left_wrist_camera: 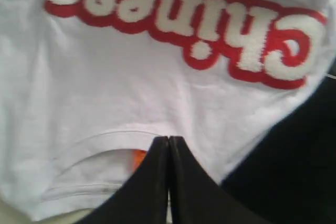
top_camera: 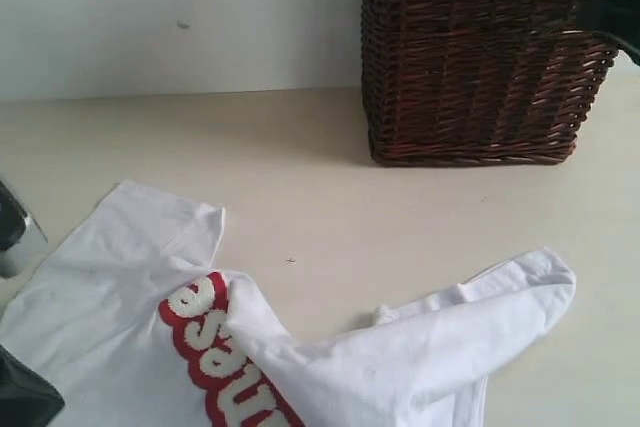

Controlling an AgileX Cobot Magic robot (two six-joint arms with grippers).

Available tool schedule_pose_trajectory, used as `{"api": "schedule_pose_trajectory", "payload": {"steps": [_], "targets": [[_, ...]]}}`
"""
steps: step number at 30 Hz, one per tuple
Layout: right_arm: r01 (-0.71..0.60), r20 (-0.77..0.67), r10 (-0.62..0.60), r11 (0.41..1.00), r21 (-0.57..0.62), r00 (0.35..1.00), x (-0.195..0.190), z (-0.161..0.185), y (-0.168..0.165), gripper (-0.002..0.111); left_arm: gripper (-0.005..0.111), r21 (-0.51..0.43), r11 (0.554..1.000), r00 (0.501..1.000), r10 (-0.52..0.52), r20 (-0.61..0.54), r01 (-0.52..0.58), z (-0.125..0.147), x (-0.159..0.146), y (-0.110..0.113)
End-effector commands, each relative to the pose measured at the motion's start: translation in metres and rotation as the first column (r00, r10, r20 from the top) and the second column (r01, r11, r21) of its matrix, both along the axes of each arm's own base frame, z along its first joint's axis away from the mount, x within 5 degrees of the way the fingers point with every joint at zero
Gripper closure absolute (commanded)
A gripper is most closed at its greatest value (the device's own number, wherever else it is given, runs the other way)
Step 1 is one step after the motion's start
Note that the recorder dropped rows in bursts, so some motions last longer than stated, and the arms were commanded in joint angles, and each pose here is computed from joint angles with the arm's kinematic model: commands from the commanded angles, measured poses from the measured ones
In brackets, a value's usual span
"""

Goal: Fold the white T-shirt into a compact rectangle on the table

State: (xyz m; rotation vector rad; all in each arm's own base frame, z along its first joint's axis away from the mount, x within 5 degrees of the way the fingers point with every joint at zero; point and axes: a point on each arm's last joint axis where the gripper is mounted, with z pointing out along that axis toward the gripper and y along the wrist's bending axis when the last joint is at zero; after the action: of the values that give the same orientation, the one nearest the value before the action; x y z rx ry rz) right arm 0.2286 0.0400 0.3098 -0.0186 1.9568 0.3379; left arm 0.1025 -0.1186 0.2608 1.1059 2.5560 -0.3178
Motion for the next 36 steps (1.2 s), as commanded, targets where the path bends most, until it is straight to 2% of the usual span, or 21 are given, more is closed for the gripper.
{"api": "schedule_pose_trajectory", "payload": {"steps": [1, 3, 7, 9, 12, 15, 18, 21, 22, 24, 27, 36], "targets": [[-0.141, 0.078, 0.137, 0.989, 0.046, 0.987, -0.056, 0.017, 0.011, 0.108, 0.107, -0.129, 0.986, 0.966, -0.133, -0.221, 0.107, -0.030, -0.017, -0.018], [-0.199, 0.083, 0.194, 0.978, 0.055, 0.977, -0.072, 0.021, 0.013, 0.108, 0.107, -0.131, 0.984, 0.938, -0.156, -0.308, 0.121, -0.052, -0.020, -0.023], [-0.266, 0.058, 0.263, 0.963, 0.049, 0.963, -0.083, 0.022, 0.017, 0.108, 0.107, -0.003, 0.994, 0.894, -0.099, -0.438, 0.109, -0.083, -0.016, -0.028], [-0.282, 0.040, 0.281, 0.958, 0.044, 0.959, -0.083, 0.020, 0.018, 0.108, 0.107, 0.047, 0.995, 0.895, -0.062, -0.443, 0.092, -0.092, -0.009, -0.032], [-0.289, 0.009, 0.288, 0.957, 0.031, 0.957, -0.079, 0.015, 0.019, 0.108, 0.107, 0.212, 0.977, 0.918, 0.097, -0.385, -0.014, -0.109, 0.012, -0.034], [-0.291, -0.003, 0.291, 0.956, 0.026, 0.957, -0.076, 0.013, 0.020, 0.108, 0.107, 0.351, 0.934, 0.934, 0.177, -0.310, -0.060, -0.125, 0.033, -0.035], [-0.291, -0.006, 0.291, 0.956, 0.018, 0.957, -0.075, 0.012, 0.020, 0.108, 0.107, 0.475, 0.875, 0.927, 0.254, -0.276, -0.098, -0.143, 0.061, -0.026], [-0.293, -0.008, 0.293, 0.956, 0.019, 0.956, -0.076, 0.012, 0.020, 0.108, 0.107, 0.612, 0.766, 0.856, 0.439, -0.272, -0.198, -0.163, 0.096, 0.002], [-0.297, -0.011, 0.297, 0.955, 0.020, 0.955, -0.076, 0.012, 0.020, 0.108, 0.107, 0.631, 0.745, 0.831, 0.480, -0.282, -0.216, -0.167, 0.105, 0.009], [-0.303, -0.016, 0.303, 0.953, 0.024, 0.953, -0.076, 0.011, 0.020, 0.108, 0.107, 0.632, 0.726, 0.789, 0.544, -0.287, -0.271, -0.173, 0.126, 0.022], [-0.300, -0.013, 0.300, 0.954, 0.023, 0.954, -0.076, 0.012, 0.020, 0.108, 0.107, 0.599, 0.726, 0.767, 0.582, -0.271, -0.338, -0.172, 0.157, 0.034], [-0.279, -0.018, 0.280, 0.960, 0.036, 0.960, -0.070, 0.010, 0.020, 0.108, 0.107, 0.428, 0.757, 0.797, 0.591, -0.125, -0.494, -0.133, 0.266, 0.055]]}}
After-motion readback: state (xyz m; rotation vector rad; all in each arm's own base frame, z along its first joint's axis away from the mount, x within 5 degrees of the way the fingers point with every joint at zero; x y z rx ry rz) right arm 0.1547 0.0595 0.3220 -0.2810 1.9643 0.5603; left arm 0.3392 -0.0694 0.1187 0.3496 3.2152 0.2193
